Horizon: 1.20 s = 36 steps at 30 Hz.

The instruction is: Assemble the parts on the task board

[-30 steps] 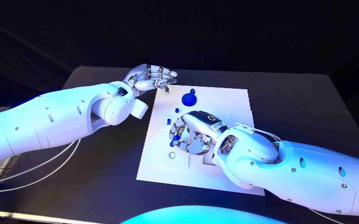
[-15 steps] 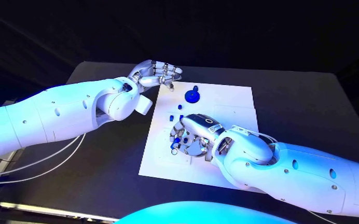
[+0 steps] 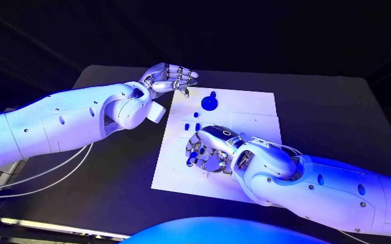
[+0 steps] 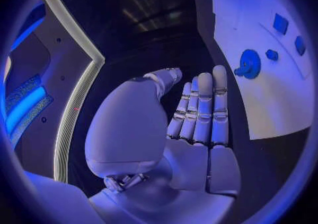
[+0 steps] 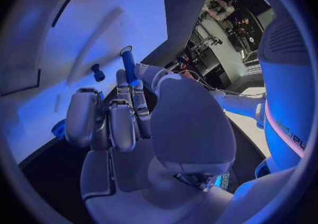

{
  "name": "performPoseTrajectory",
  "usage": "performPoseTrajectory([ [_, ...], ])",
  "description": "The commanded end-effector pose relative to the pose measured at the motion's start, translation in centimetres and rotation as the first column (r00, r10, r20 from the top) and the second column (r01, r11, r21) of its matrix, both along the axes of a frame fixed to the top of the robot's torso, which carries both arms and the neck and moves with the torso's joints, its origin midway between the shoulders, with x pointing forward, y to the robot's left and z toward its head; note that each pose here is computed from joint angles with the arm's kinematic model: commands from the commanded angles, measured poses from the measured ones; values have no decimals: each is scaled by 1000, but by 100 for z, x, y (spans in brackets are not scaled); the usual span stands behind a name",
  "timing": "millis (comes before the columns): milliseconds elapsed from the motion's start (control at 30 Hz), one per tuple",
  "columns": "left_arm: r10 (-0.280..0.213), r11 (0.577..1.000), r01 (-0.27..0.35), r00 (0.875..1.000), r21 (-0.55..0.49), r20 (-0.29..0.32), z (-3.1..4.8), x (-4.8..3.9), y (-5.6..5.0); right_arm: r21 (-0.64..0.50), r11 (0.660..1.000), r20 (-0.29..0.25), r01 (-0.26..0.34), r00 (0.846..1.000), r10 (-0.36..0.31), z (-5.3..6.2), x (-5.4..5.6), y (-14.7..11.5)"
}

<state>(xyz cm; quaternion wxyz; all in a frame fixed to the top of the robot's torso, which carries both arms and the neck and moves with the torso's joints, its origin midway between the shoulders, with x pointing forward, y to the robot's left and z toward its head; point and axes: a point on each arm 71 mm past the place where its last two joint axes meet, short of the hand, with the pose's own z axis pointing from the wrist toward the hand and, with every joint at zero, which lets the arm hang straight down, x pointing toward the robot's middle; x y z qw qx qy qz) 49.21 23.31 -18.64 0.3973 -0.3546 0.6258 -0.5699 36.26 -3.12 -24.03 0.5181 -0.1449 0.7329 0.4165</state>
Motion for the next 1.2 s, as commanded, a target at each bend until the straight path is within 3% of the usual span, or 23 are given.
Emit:
performPoseTrajectory([
  [33,-19,1000,19,1000,-11,9,12,-7,-18,-21,1000,4,-20,1000,20,-14,-19,14],
  [433,-14,1000,14,1000,-10,12,15,-8,-11,-42,999,-1,-22,1000,22,-65,-26,16],
  [733,-11,1000,11,1000,-11,15,19,-12,-9,-61,998,32,6,999,-4,-88,-21,26],
  [1200,-10,1000,10,1000,-10,15,20,-15,-4,-87,994,50,-70,996,75,-96,-113,112],
])
